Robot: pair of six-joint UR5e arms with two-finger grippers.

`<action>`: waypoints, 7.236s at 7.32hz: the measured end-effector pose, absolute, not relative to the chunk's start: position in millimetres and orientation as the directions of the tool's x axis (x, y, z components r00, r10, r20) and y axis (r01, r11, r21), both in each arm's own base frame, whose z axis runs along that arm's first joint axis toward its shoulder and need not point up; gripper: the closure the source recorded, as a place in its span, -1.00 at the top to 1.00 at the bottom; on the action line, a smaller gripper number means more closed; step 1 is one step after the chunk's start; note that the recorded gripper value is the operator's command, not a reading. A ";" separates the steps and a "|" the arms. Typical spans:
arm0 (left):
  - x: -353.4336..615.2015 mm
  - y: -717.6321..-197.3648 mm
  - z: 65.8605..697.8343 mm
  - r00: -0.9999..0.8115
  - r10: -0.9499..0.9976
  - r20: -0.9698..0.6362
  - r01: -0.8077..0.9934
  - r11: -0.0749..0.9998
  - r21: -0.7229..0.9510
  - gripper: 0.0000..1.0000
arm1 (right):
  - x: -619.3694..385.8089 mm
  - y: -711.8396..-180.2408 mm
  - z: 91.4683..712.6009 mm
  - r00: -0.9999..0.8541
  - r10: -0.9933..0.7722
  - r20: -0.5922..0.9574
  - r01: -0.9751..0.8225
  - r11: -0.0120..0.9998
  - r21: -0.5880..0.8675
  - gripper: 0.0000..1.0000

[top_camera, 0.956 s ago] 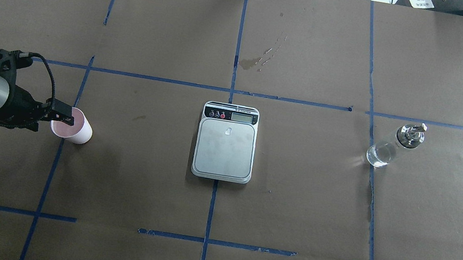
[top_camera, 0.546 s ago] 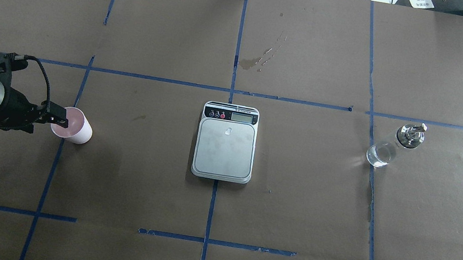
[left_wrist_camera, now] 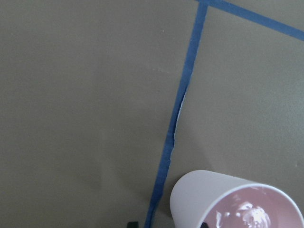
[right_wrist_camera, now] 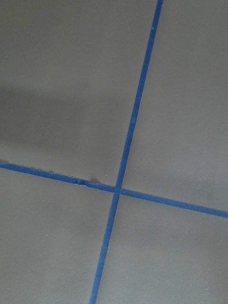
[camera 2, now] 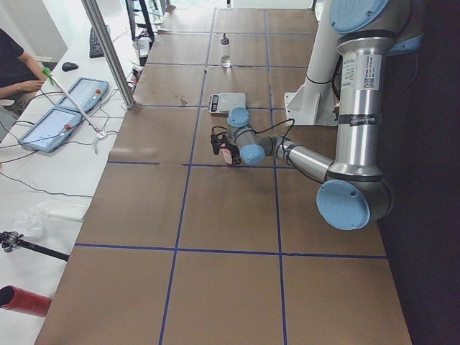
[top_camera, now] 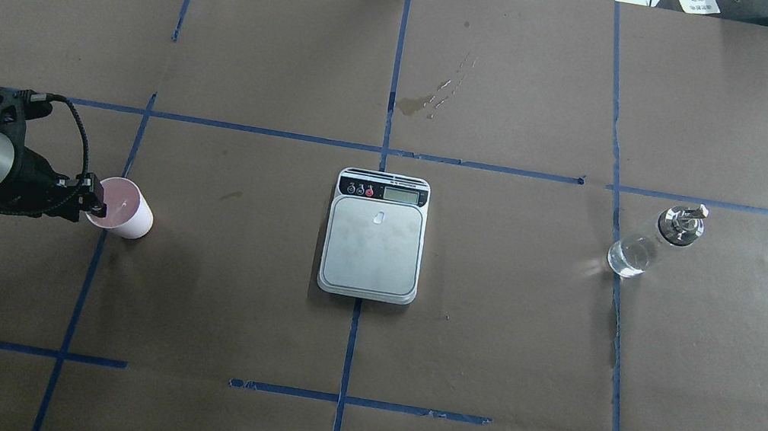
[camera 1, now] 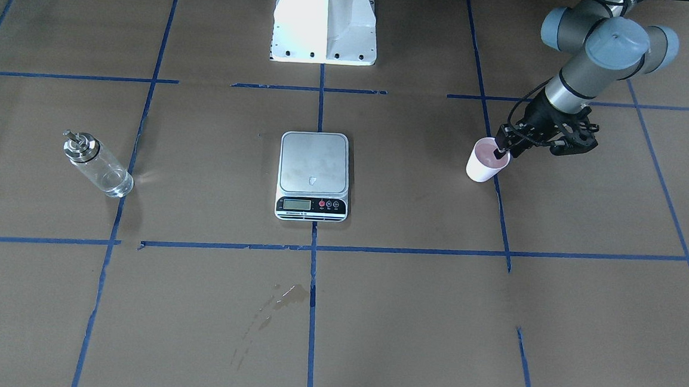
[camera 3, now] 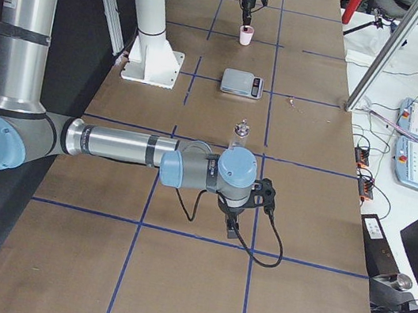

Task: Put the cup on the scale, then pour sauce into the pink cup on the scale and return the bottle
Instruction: 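Carry the pink cup onto the scale with the left gripper while the right arm approaches, then release the cup and withdraw the left gripper while the right gripper reaches the bottle, then grasp the glass sauce bottle with the right gripper and lift it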

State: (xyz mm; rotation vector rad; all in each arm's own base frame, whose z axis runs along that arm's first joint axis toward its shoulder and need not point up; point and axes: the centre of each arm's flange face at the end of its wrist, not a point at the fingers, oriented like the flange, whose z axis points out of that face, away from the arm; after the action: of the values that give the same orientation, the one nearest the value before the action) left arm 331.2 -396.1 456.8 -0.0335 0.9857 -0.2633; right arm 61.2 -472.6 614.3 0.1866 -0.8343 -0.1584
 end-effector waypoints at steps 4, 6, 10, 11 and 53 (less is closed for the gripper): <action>327.9 -396.8 432.0 0.494 -0.220 -0.841 0.207 0.969 -0.132 -1.00 | 21.4 -492.7 566.1 0.633 -0.190 0.751 0.045 0.977 0.209 1.00; 313.5 -398.0 403.6 0.470 -0.217 -0.856 0.220 0.968 -0.124 -1.00 | -27.1 -489.0 512.3 0.625 -0.058 0.778 -0.038 0.994 0.105 1.00; 354.0 -443.9 275.5 0.474 -0.341 -0.812 0.286 0.932 -0.224 -1.00 | -111.2 -475.6 435.3 0.641 0.011 0.768 -0.086 0.995 0.058 1.00; 377.0 -450.3 225.9 0.465 -0.391 -0.795 0.300 0.914 -0.274 -1.00 | -118.0 -470.1 419.4 0.634 0.038 0.773 -0.114 0.992 0.045 1.00; 305.5 -483.9 240.6 0.754 -0.097 -0.650 0.211 0.972 0.100 1.00 | -378.6 -321.5 485.0 0.837 -0.010 0.547 -0.452 0.550 0.703 1.00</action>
State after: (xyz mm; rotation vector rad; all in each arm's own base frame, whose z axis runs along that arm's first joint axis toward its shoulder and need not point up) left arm 305.5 -483.9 240.6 0.1718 0.6982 -0.1689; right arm -378.6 -321.5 485.0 0.9628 -0.5350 0.2764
